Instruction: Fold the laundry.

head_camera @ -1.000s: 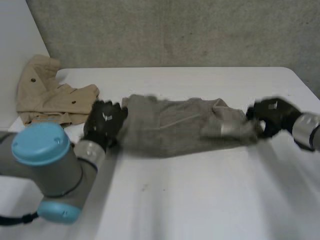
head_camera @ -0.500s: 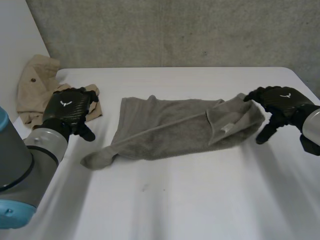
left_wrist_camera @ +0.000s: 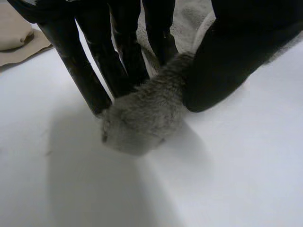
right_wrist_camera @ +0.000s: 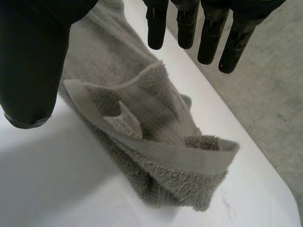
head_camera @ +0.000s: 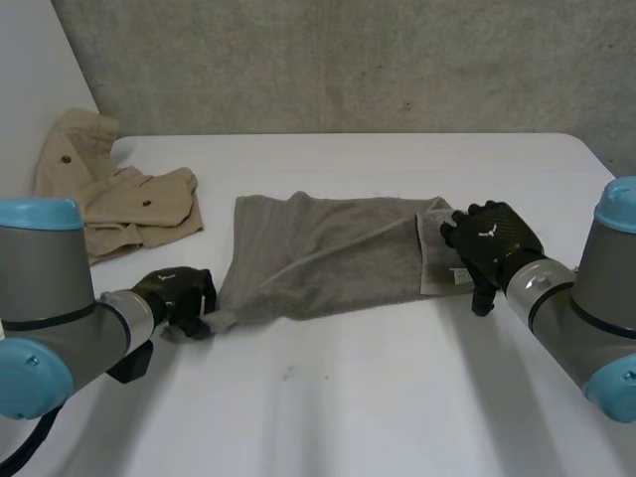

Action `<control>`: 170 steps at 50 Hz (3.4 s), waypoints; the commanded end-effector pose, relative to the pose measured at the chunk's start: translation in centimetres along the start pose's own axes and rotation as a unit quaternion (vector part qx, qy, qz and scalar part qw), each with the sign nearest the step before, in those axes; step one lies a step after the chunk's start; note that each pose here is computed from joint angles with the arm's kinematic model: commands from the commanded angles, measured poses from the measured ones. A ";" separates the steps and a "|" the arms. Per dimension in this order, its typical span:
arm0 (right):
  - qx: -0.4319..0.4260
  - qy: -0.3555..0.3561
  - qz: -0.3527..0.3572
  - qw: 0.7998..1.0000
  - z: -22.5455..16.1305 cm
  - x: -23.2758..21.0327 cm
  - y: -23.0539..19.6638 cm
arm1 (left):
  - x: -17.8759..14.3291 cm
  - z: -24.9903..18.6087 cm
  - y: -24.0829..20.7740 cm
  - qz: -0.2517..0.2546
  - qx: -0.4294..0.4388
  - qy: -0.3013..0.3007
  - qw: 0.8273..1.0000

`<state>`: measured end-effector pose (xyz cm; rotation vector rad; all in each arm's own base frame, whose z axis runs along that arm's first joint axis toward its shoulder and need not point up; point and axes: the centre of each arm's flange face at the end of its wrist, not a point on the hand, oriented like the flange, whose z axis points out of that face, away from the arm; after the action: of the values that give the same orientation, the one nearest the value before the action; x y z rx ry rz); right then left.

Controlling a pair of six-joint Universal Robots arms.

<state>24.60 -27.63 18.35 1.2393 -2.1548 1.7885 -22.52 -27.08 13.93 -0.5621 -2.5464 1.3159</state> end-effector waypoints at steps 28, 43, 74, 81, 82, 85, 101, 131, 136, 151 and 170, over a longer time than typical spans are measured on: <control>0.059 0.087 0.071 0.992 7.2 7.3 0.9 | -1.1 -3.2 -6.4 0.014 0.126 -0.029 0.991; -0.027 -0.015 0.146 0.989 -2.2 15.8 -0.7 | -0.6 -9.1 -9.2 0.183 0.229 -0.080 0.953; -0.114 -0.056 0.112 0.986 -6.2 8.3 4.3 | 1.1 -6.4 -2.2 0.258 0.141 -0.046 0.955; -0.103 -0.084 0.091 0.987 -7.2 4.5 5.0 | 1.1 -5.8 -2.4 0.258 0.140 -0.045 0.955; -0.103 -0.084 0.090 0.987 -7.3 4.2 5.1 | 1.1 -5.7 -2.5 0.258 0.140 -0.045 0.955; -0.107 -0.084 0.087 0.987 -7.0 3.7 5.8 | 1.0 -5.4 -2.6 0.258 0.139 -0.045 0.955; -0.153 -0.073 0.090 0.981 -5.9 3.2 8.2 | 0.3 -3.9 -2.5 0.254 0.125 -0.047 0.958; -0.141 -0.131 0.128 0.973 -7.4 1.0 7.9 | -0.3 -2.0 -4.3 0.254 0.138 -0.062 0.955; -0.151 -0.105 0.120 0.975 -6.0 1.5 9.4 | -0.3 -2.1 -4.1 0.253 0.134 -0.060 0.956; -0.015 0.056 -0.019 0.998 -8.4 8.9 0.4 | 0.4 -7.2 -6.0 0.257 0.170 -0.075 0.948; 0.012 0.020 -0.023 0.999 -9.4 14.2 -7.6 | 1.3 -15.9 -12.7 0.274 0.329 -0.123 0.895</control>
<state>15.59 -23.81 36.64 1.1979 -1.9483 1.8866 -20.47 -20.39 35.08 -1.0080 -1.8778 2.5019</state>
